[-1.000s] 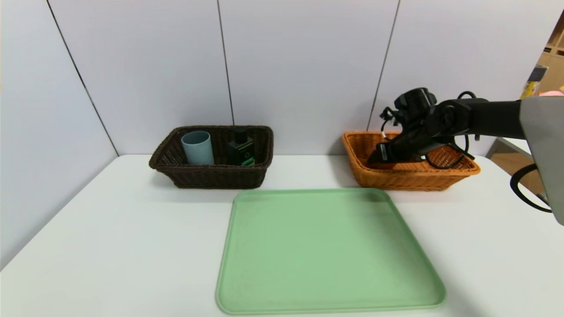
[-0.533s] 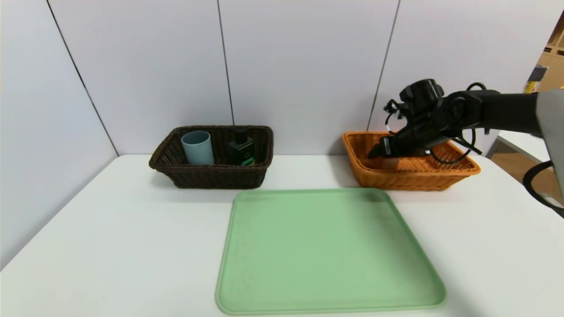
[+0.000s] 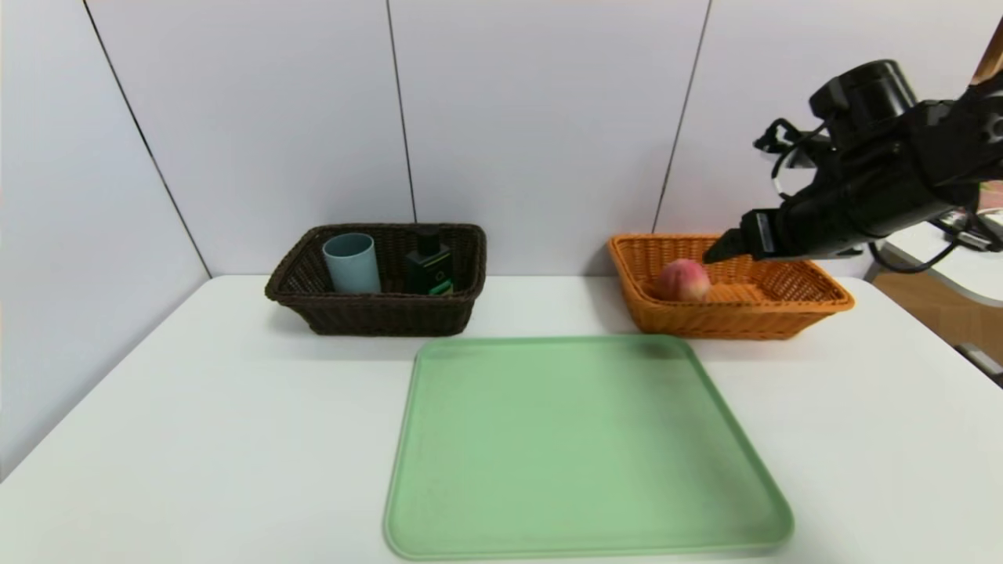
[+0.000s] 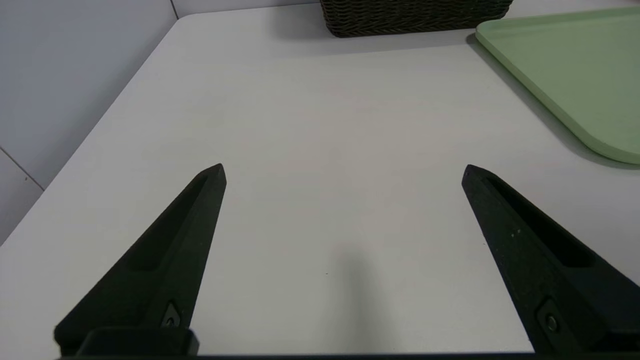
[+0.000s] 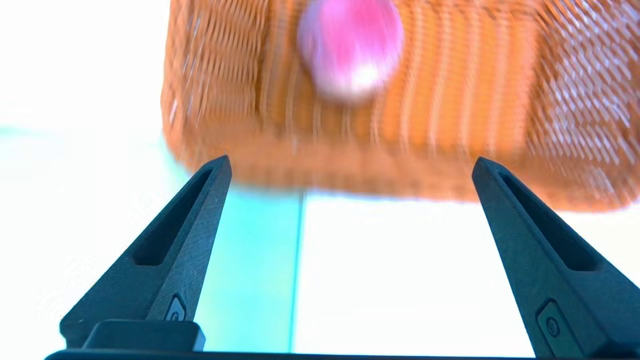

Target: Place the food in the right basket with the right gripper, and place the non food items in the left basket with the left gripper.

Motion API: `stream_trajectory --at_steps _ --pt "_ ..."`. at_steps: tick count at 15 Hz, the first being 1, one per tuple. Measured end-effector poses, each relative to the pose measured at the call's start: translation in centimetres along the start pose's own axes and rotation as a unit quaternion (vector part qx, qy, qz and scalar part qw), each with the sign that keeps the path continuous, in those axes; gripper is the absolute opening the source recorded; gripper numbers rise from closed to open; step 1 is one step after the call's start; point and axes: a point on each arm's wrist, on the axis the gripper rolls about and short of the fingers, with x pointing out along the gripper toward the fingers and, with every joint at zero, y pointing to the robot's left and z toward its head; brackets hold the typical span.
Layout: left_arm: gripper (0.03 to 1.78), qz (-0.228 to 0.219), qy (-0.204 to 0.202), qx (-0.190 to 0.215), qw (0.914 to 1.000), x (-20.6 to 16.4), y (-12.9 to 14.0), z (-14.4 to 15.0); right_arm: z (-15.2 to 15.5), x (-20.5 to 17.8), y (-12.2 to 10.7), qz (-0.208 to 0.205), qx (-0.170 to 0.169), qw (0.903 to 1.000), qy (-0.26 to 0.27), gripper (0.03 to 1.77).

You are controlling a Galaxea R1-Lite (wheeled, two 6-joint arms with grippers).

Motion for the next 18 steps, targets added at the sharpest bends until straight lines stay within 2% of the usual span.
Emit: stream_trajectory --at_steps 4,8,10,14,16,18 --pt "1.69 0.000 0.000 0.000 1.0000 0.0 0.0 0.0 -4.4 -8.0 -0.4 -0.001 0.001 0.9996 -0.027 1.68" --pt "1.69 0.000 0.000 0.000 1.0000 0.0 0.0 0.0 -12.0 -15.4 -0.9 -0.004 0.004 0.9978 -0.067 1.69" --pt "1.69 0.000 0.000 0.000 1.0000 0.0 0.0 0.0 -15.6 -17.7 -1.1 -0.010 0.008 0.9957 -0.092 1.69" --pt "1.69 0.000 0.000 0.000 1.0000 0.0 0.0 0.0 -23.7 -19.8 -1.3 -0.030 0.010 0.9898 -0.139 1.69" --pt "1.69 0.000 0.000 0.000 1.0000 0.0 0.0 0.0 -26.5 -19.4 -1.3 -0.044 0.003 0.9858 -0.162 1.69" --pt "1.69 0.000 0.000 0.000 1.0000 0.0 0.0 0.0 -28.7 -19.2 -1.3 -0.060 -0.005 0.9772 -0.204 1.69"
